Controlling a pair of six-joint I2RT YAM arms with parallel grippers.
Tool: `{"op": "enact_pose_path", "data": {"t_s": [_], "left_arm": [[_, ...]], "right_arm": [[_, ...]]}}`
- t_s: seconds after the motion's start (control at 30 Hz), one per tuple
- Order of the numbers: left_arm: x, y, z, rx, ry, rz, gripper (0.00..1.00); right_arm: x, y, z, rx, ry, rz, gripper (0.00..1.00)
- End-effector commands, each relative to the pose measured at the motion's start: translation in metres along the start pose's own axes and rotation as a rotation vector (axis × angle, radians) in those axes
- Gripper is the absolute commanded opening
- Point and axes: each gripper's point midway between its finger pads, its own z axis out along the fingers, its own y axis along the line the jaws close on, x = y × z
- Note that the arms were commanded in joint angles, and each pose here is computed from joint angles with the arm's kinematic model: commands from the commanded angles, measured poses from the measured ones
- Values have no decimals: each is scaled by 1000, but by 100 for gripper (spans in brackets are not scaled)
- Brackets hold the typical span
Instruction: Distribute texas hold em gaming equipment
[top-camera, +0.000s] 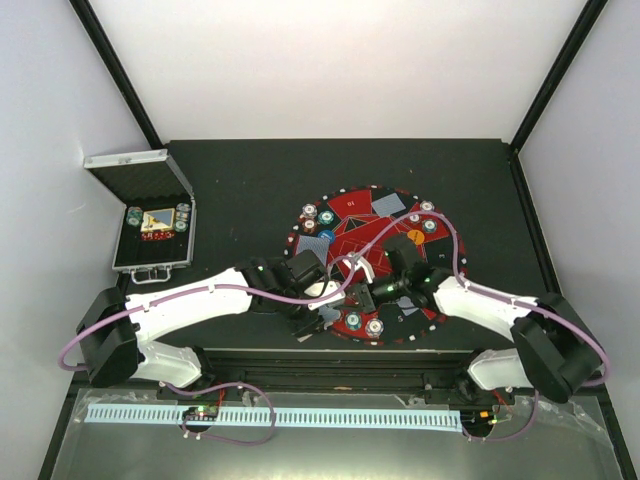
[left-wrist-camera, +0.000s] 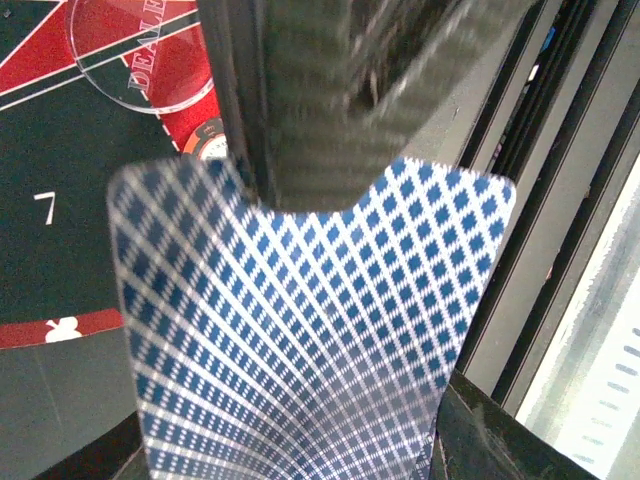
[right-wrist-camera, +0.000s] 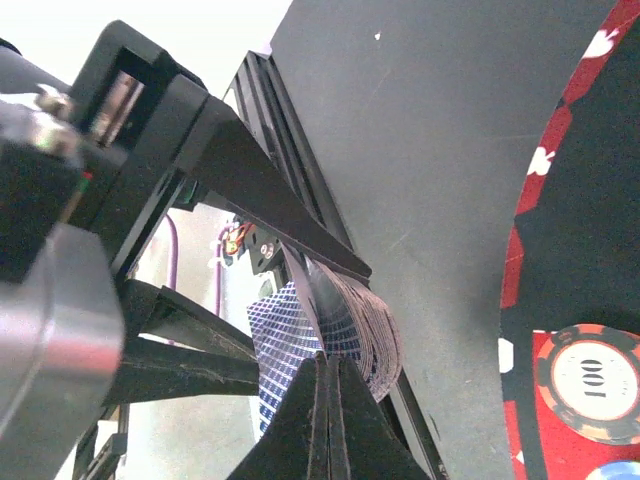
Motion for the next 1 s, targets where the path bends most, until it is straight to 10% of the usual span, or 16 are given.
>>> {"op": "enact_pose_path", "data": {"t_s": [0.0, 0.57, 0.97], "left_arm": [[-17, -1, -14, -13, -58, 24, 51], [-16, 7, -11, -54, -47, 16, 51], [-16, 12, -16, -86, -59, 11, 50]], "right_arm": [[-9, 1, -13, 26, -37, -35, 1], [-18, -12, -48, 120, -123, -23, 1], [-35, -76, -109, 512, -314, 104, 1]]}}
